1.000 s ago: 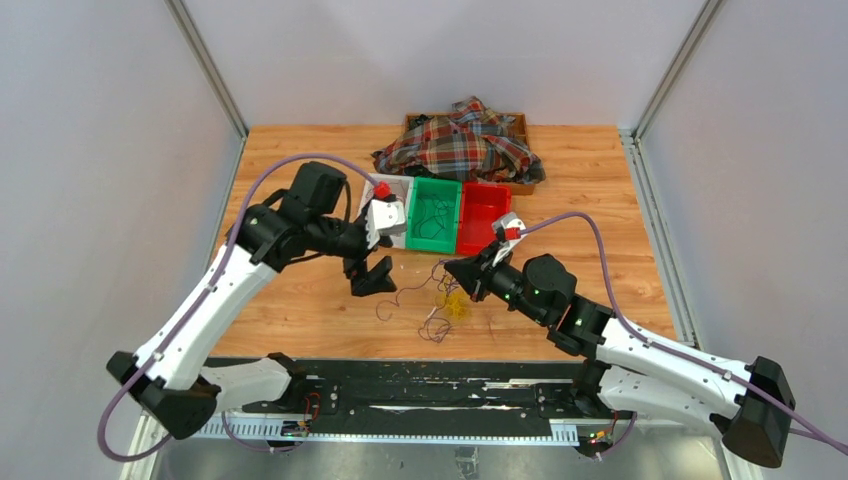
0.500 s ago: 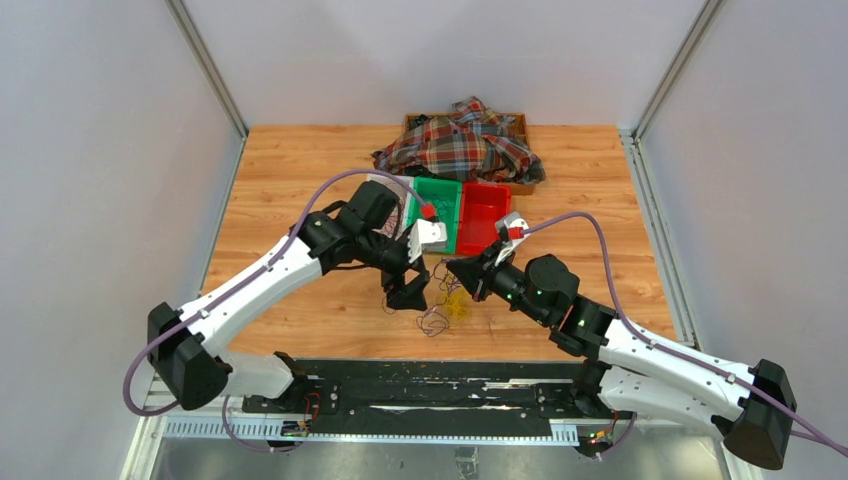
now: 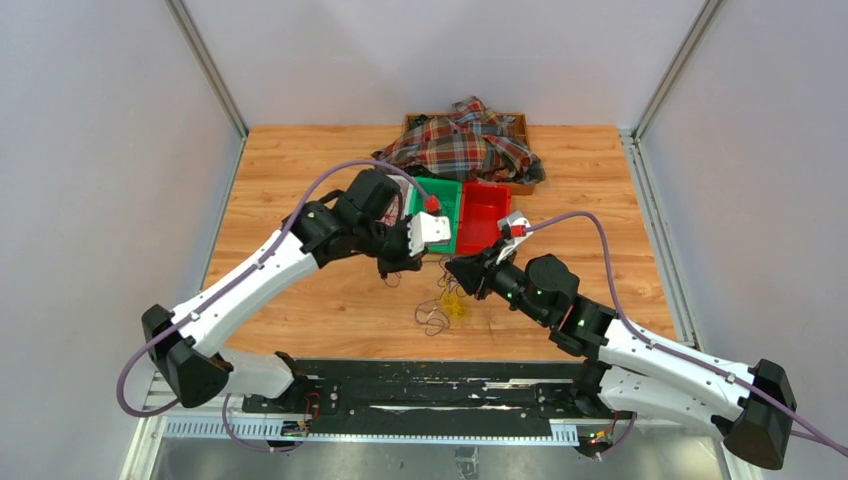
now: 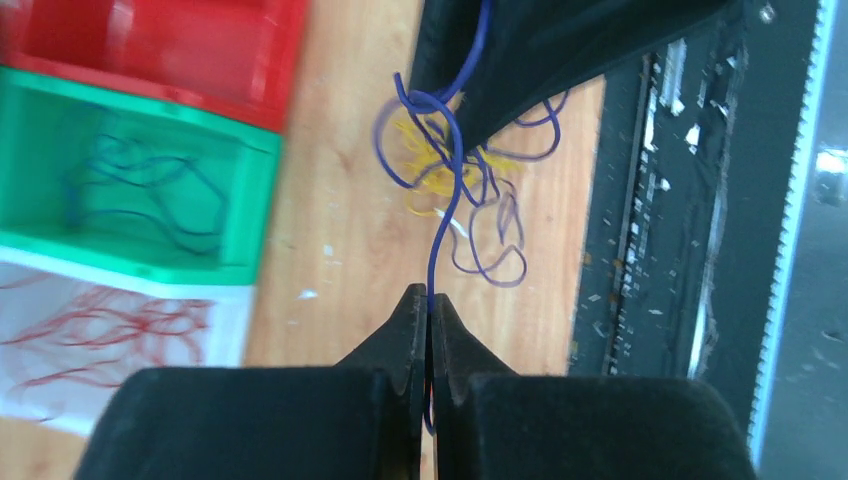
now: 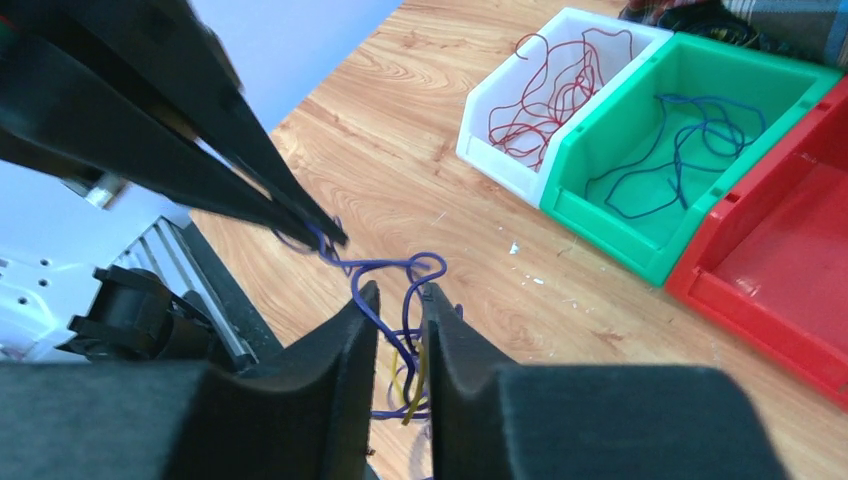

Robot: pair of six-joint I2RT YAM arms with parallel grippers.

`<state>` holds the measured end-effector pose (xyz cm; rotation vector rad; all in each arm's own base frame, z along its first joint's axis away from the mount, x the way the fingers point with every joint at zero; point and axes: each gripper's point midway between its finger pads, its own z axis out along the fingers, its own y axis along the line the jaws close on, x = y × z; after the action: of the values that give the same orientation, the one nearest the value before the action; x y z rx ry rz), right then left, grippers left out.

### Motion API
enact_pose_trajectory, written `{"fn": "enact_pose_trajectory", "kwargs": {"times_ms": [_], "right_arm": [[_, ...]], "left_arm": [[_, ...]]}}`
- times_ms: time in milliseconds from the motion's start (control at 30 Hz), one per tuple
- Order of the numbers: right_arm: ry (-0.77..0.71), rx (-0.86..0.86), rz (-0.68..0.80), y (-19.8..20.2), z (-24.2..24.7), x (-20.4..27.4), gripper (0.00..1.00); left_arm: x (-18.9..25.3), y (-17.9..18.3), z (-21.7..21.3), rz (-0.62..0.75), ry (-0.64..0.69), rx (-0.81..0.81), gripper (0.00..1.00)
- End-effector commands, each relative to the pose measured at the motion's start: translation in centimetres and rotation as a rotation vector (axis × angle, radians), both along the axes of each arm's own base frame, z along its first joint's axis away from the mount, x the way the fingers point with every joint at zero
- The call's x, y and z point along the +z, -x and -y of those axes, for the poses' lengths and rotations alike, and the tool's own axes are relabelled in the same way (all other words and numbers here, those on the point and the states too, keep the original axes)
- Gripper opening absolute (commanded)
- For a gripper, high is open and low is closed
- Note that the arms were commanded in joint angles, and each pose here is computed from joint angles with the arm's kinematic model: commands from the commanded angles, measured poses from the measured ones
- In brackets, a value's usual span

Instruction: Untangle the cables

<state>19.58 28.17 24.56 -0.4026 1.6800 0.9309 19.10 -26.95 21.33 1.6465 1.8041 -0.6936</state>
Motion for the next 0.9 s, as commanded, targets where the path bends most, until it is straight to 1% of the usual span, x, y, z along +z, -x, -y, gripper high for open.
{"fn": "enact_pose_trajectory", "kwargs": {"times_ms": [0, 100, 200, 300, 400, 500, 700, 733, 800, 867], "right_arm": [[-0.027, -0.049, 0.001, -0.9, 0.5, 0.4, 0.27], [-0.013, -0.066, -0.009, -1.1, 0.7, -0.3, 0.35], [-0.006, -0.073, -0.001, -1.2, 0.7, -0.2, 0.44], [-0.001, -0.067, 0.031, -1.3, 0.7, 0.6, 0.52], [-0.002, -0.046, 0.089, -1.2, 0.6, 2.4, 0.57], [-0.023, -0.012, 0.163, -0.8, 0.4, 5.0, 0.61], [-0.043, 0.127, 0.287, 0.8, -1.2, 9.1, 0.66], [-0.042, 0.183, 0.301, 1.4, -2.0, 9.5, 0.68], [-0.022, 0.241, 0.302, 1.7, -3.2, 9.6, 0.68], [-0.005, 0.258, 0.295, 1.4, -4.0, 9.8, 0.69]], "left_arm": [[6.7, -0.8, -1.0, 0.211, 0.052, -0.013, 0.01], [10.0, -0.8, -1.2, 0.298, 0.083, -0.033, 0.01], [12.3, -0.6, -1.2, 0.347, 0.122, -0.039, 0.00], [14.1, -0.4, -1.0, 0.380, 0.148, -0.039, 0.00], [15.2, -0.3, -1.1, 0.407, 0.163, -0.035, 0.00], [15.4, -0.2, -1.4, 0.422, 0.163, -0.033, 0.00], [15.0, -0.1, -2.0, 0.453, 0.141, -0.039, 0.00], [15.0, -0.1, -2.0, 0.460, 0.140, -0.041, 0.00], [15.3, -0.1, -2.0, 0.471, 0.143, -0.043, 0.00], [15.8, 0.0, -2.0, 0.481, 0.151, -0.047, 0.00]]}}
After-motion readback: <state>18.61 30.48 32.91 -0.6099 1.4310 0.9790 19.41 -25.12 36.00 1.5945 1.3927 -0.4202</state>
